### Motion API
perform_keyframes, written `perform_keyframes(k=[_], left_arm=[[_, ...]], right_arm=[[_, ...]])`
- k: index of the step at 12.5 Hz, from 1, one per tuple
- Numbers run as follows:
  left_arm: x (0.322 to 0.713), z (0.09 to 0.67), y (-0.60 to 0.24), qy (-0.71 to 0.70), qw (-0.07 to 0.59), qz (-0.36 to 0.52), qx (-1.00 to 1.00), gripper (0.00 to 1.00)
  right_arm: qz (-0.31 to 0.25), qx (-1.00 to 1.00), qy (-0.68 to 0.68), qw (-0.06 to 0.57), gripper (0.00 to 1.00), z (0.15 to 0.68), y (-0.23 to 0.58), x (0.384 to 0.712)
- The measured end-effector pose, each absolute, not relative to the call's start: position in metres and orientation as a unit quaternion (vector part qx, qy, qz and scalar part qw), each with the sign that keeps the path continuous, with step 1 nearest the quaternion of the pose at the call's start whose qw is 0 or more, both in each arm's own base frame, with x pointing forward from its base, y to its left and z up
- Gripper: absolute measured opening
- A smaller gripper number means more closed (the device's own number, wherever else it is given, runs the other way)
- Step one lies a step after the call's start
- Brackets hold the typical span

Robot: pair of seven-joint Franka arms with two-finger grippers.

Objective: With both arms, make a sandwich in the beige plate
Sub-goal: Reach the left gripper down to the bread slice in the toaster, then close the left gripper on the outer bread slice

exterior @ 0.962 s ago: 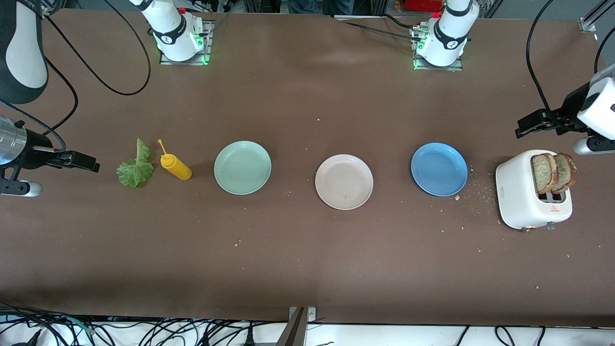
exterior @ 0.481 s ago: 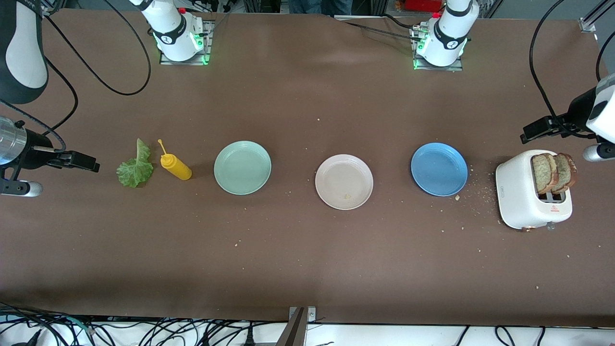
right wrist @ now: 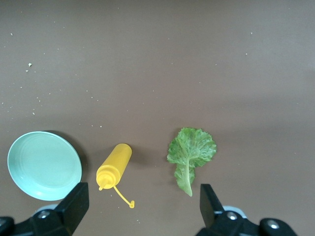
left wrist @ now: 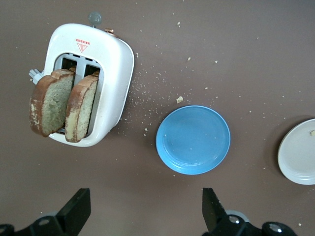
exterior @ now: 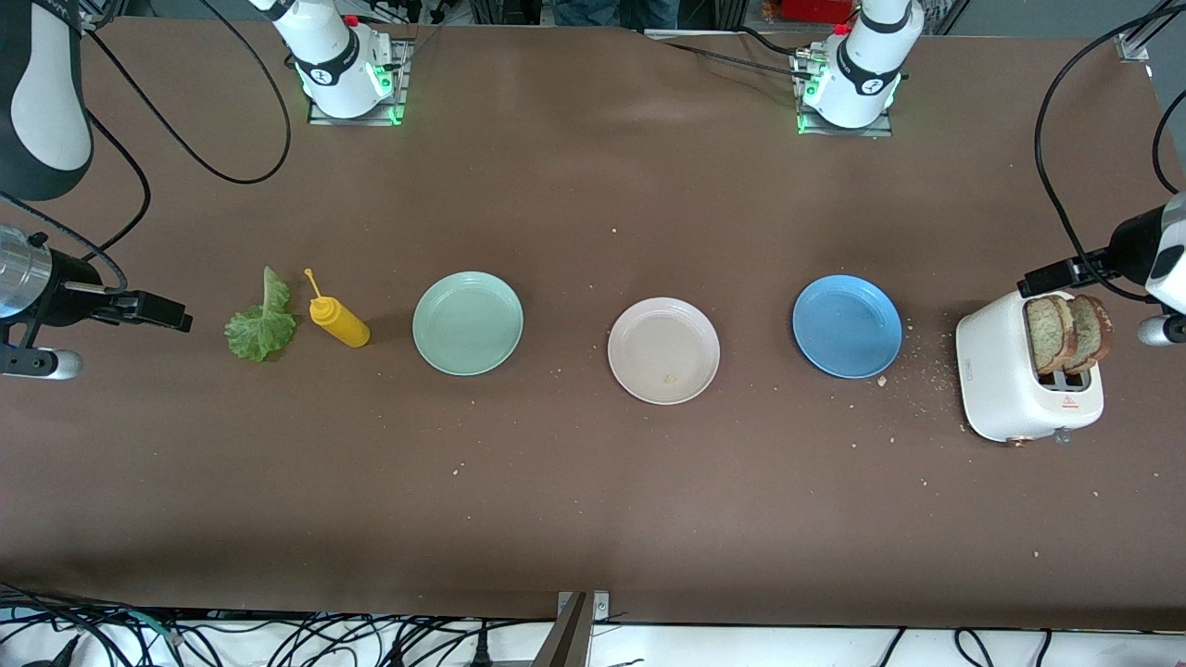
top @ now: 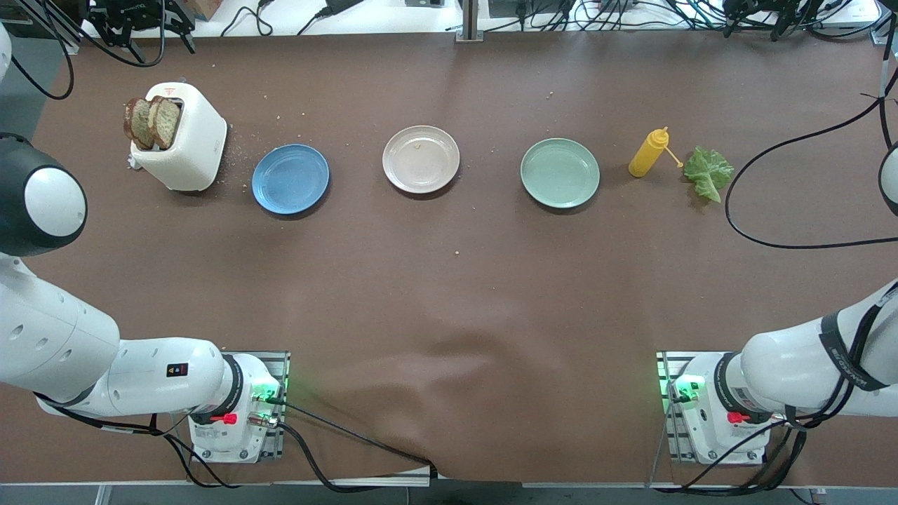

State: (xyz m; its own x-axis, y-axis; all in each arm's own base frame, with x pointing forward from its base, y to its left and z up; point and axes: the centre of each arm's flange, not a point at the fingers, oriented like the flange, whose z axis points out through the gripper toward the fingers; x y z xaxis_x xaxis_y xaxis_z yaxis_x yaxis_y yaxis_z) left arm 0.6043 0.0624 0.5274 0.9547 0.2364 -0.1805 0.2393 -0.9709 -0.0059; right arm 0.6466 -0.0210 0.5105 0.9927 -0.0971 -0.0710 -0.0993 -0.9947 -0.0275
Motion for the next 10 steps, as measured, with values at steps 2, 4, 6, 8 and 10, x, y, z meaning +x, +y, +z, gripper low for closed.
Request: perform_keyframes(k=[2,4,6,8,10], left_arm=[[0.609,0.506,0.080,0.109,0.012,-0.107,0.988,1.00],[0.615,0.489,0.096,0.106,0.015,-0.114,0.988,1.00],[0.621,0.478,0.107,0.099,0.017,-0.115,0.988,1.00],[0.628,0.471,0.117,0.098,0.017,-0.099,0.990,1.00],[0.631,0.459,0.132,0.100,0.019,-0.096,0.990,1.00]], right_arm=[[0.035,-0.998,0.049,0.015,1.00,0.510,-0.021,0.647],[0.035,-0.998,0.049,0.015,1.00,0.510,-0.021,0.647],[0.035,-0.998,0.049,0.015,1.00,0.510,-0.021,0.647],[0.035,-0.998,0.049,0.015,1.00,0.510,-0.021,0.647],[0.035,-0.998,0.049,0.016,1.00,0.510,-0.021,0.647]])
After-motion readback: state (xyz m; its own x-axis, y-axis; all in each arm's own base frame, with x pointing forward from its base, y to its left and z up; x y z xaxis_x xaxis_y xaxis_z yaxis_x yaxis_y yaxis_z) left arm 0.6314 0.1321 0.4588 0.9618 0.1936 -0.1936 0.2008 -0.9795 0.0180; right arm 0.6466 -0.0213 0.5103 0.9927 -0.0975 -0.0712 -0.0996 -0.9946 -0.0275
